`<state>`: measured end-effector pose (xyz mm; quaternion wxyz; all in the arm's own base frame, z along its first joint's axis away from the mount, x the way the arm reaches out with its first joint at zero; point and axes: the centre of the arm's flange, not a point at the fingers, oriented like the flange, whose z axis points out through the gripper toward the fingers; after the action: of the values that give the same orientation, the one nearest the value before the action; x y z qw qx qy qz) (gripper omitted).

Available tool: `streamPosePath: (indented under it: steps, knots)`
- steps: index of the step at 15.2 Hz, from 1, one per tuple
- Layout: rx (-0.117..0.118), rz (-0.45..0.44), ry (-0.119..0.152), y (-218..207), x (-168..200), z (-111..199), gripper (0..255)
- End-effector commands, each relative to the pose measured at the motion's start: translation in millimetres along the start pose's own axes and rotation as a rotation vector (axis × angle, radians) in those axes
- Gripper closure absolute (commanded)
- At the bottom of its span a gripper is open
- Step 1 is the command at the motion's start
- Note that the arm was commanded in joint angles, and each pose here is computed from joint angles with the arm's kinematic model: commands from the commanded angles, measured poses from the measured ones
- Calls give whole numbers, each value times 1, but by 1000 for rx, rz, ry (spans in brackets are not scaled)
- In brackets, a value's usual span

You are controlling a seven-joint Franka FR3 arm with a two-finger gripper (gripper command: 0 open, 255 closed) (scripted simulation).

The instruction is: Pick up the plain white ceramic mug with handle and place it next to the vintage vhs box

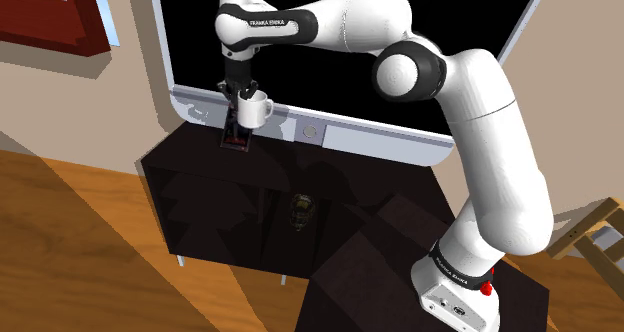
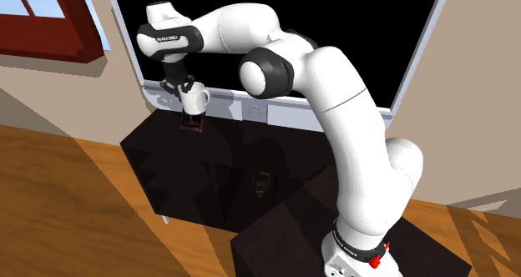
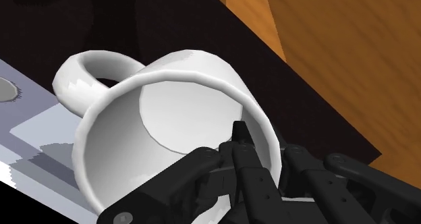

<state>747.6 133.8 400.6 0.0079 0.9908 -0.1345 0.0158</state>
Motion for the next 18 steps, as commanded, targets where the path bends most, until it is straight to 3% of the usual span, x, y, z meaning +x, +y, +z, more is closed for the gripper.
streamPosePath:
  steps: [1,18]
  knots:
    - [1,0,1,-1,-1,10,255]
    - [1,0,1,-2,-4,100,255]
